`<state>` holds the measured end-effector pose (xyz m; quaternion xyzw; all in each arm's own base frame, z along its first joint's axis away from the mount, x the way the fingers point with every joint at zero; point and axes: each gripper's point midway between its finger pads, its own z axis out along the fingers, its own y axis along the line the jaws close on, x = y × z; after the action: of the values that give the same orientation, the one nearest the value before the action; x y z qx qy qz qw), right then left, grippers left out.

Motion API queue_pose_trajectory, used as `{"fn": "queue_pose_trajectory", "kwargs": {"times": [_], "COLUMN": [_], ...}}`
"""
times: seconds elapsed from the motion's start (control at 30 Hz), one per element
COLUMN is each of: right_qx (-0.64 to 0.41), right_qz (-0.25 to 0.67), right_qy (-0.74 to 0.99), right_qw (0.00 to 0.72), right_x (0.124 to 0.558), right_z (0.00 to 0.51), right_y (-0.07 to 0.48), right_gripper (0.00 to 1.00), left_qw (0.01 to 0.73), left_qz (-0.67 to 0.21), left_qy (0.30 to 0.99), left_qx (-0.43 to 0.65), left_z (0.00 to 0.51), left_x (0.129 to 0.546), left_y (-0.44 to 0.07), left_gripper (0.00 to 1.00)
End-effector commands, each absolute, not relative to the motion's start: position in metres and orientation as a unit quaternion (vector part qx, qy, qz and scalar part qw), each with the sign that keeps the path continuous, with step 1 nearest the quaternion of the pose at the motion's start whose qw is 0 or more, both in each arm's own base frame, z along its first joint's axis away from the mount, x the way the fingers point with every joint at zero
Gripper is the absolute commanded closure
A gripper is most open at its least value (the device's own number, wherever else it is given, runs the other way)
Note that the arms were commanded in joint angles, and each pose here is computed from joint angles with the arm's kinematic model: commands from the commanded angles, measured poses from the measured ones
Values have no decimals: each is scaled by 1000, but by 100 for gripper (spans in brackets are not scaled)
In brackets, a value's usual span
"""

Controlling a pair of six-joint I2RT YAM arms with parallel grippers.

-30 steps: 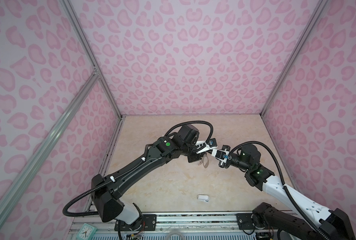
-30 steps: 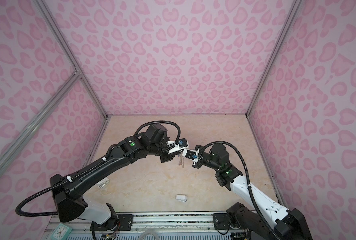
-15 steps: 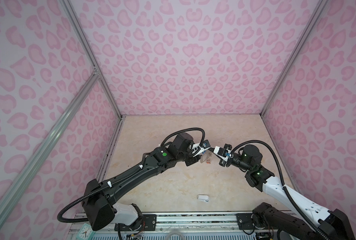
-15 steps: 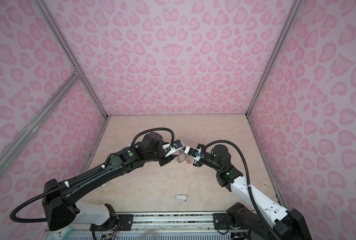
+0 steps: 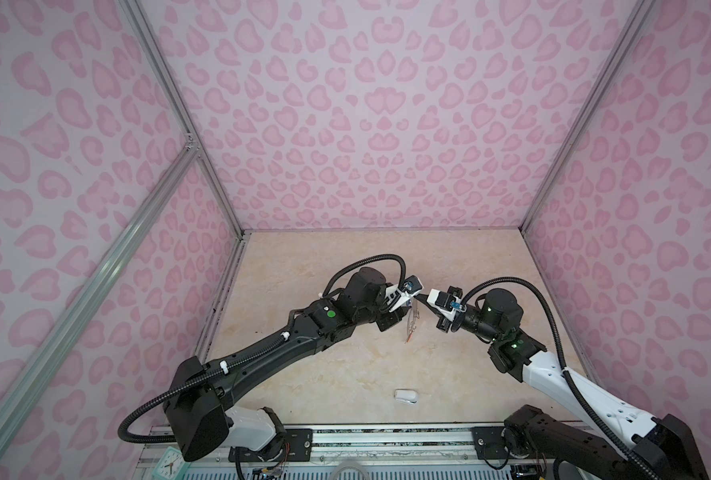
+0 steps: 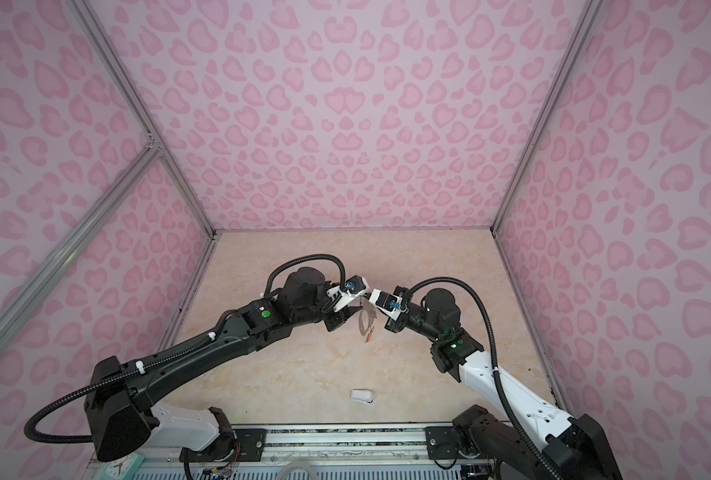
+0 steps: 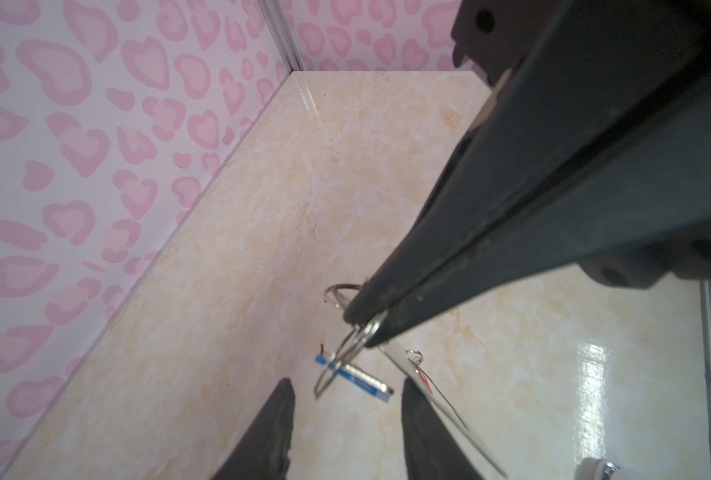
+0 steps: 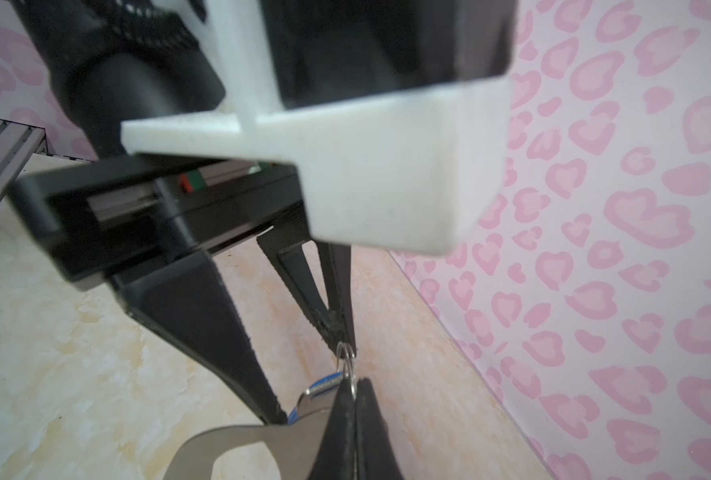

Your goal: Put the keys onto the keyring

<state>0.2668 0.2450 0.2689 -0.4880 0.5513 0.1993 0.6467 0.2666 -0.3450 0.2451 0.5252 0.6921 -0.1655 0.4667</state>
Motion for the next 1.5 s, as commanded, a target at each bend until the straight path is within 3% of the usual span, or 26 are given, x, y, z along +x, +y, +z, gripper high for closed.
{"fn": "queue_pose_trajectory", "kwargs": {"times": [0.0, 0.17, 0.3, 0.57, 0.73, 1.47], "right_qx": [-478, -474, -472, -468, -461, -397], "right_qz": [202, 200, 201, 203, 211, 235], "right_qy": [533, 536, 536, 538, 536, 549], "right_qw": [668, 670, 670, 671, 675, 697], "right_x": [268, 271, 271, 273, 274, 291], "right_z": [285, 286, 287, 288, 291, 305], "right_y": [246, 246, 245, 242, 242, 231], "right_gripper": [100, 100, 100, 100, 100, 100], "left_qw": [487, 482, 480, 489, 484, 433], "left_qz": [-194, -213, -192, -161, -150, -159], "left_qy": [676, 682, 697, 702, 708, 717], "left_qx": [518, 507, 497, 492, 493, 523], "left_z": [259, 254, 250, 251, 247, 224], "left_x": [265, 267, 275, 282, 284, 279], "left_y": [-355, -362, -359, -350, -347, -361], "left_gripper": [56, 56, 62, 80, 97, 97]}}
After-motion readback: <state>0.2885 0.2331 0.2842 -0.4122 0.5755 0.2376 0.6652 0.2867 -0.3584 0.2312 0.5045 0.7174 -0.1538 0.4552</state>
